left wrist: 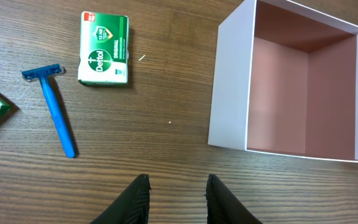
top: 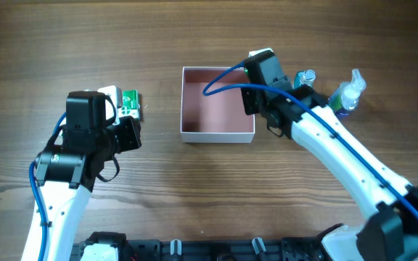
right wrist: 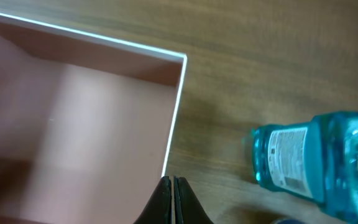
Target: Pack container
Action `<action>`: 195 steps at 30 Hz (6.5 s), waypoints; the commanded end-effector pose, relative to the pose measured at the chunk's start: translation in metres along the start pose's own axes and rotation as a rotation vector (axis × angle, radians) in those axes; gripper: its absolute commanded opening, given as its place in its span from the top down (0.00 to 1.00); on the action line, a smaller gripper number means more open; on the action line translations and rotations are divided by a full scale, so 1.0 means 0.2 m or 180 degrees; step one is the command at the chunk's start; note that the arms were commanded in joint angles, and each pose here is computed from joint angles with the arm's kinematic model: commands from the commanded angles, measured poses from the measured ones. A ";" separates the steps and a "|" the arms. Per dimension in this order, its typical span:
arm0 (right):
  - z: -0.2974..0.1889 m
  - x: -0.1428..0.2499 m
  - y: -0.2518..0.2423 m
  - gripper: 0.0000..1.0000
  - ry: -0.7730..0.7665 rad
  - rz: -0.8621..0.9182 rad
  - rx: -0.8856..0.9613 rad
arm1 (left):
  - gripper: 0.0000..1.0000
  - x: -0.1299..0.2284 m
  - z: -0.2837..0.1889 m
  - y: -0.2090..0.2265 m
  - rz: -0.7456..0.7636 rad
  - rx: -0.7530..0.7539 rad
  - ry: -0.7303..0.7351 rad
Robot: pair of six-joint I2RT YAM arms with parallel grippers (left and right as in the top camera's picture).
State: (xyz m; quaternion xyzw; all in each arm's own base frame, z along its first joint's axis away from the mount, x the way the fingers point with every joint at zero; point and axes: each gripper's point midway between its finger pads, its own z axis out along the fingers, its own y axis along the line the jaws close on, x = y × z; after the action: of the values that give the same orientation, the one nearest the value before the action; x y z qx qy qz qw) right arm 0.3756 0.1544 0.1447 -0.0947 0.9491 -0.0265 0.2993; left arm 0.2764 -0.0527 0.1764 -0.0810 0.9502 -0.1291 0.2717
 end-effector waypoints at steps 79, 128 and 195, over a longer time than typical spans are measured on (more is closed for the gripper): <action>-0.01 0.12 -0.61 0.02 0.0585 0.0742 -0.0031 | 0.50 -0.04 -0.02 -0.01 0.0028 -0.0006 -0.0066; 0.22 0.08 -0.60 0.96 0.0555 0.0679 -0.0034 | 0.50 -0.04 -0.02 -0.01 0.0028 -0.0007 -0.0062; 0.11 -0.31 0.70 0.96 0.0133 0.0595 -0.0676 | 0.48 -0.03 -0.02 -0.01 0.0026 -0.0011 -0.0051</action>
State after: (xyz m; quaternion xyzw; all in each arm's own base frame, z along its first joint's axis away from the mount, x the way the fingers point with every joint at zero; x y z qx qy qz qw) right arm 0.4044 0.2973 0.1398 -0.0506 0.9629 0.0924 0.2486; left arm 0.2762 -0.0519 0.1761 -0.0818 0.9505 -0.1267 0.2716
